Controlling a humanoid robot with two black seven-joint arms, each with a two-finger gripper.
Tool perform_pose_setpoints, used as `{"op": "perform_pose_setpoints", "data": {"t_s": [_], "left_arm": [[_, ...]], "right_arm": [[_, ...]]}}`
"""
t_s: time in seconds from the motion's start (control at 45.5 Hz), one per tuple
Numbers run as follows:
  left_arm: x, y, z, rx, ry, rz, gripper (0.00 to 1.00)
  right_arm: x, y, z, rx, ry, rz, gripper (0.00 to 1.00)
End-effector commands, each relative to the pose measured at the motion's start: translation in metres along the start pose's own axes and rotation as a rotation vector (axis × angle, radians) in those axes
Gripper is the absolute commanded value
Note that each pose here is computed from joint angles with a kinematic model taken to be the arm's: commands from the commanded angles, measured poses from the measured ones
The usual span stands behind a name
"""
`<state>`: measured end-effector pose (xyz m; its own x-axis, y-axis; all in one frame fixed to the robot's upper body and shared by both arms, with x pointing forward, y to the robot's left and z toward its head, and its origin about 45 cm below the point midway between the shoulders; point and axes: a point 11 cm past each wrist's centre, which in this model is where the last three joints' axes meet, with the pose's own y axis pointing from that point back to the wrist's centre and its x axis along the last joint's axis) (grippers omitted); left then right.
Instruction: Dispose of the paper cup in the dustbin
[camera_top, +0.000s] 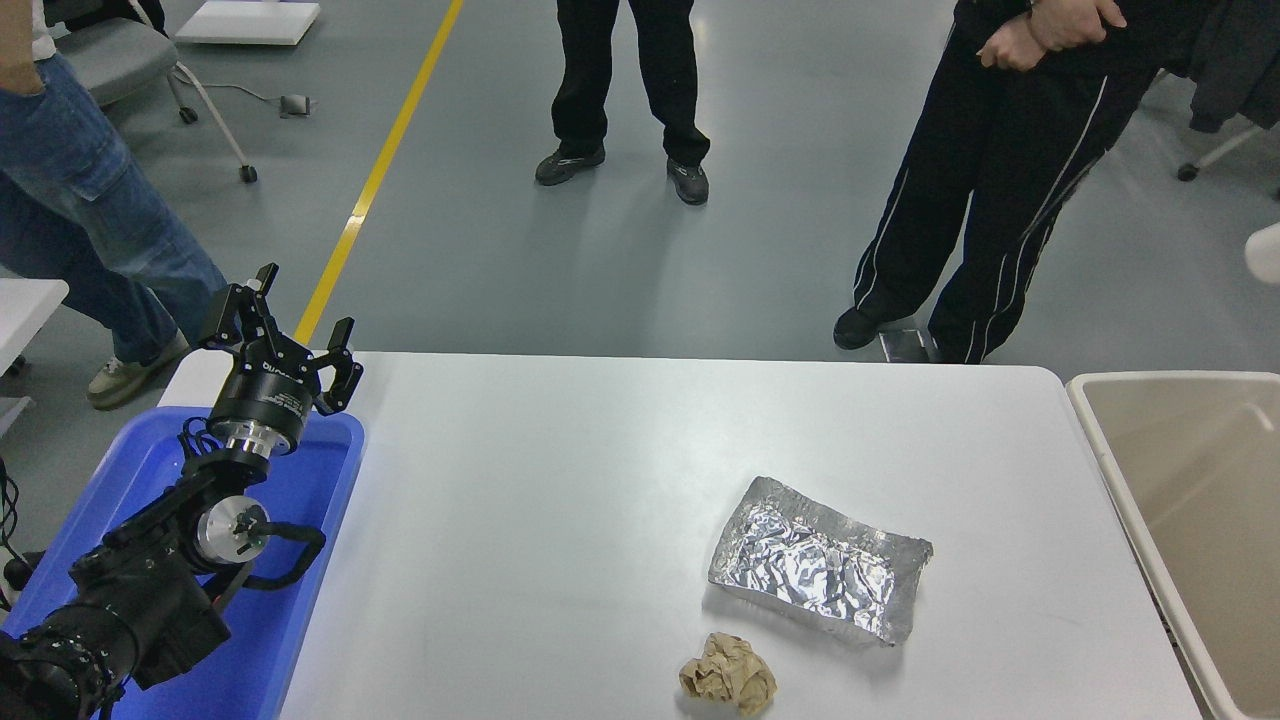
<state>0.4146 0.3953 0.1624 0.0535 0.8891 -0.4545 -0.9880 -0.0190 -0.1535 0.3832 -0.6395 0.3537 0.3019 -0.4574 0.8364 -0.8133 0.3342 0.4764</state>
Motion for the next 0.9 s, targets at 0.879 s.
{"op": "perform_pose_setpoints", "data": {"t_s": [0.879], "left_arm": [[0.0,0.0,0.0,0.0,0.0,0.0,1.0]], "right_arm": [[-0.218,-0.039,0.068,-0.392,-0.166,0.01,0.0]]}}
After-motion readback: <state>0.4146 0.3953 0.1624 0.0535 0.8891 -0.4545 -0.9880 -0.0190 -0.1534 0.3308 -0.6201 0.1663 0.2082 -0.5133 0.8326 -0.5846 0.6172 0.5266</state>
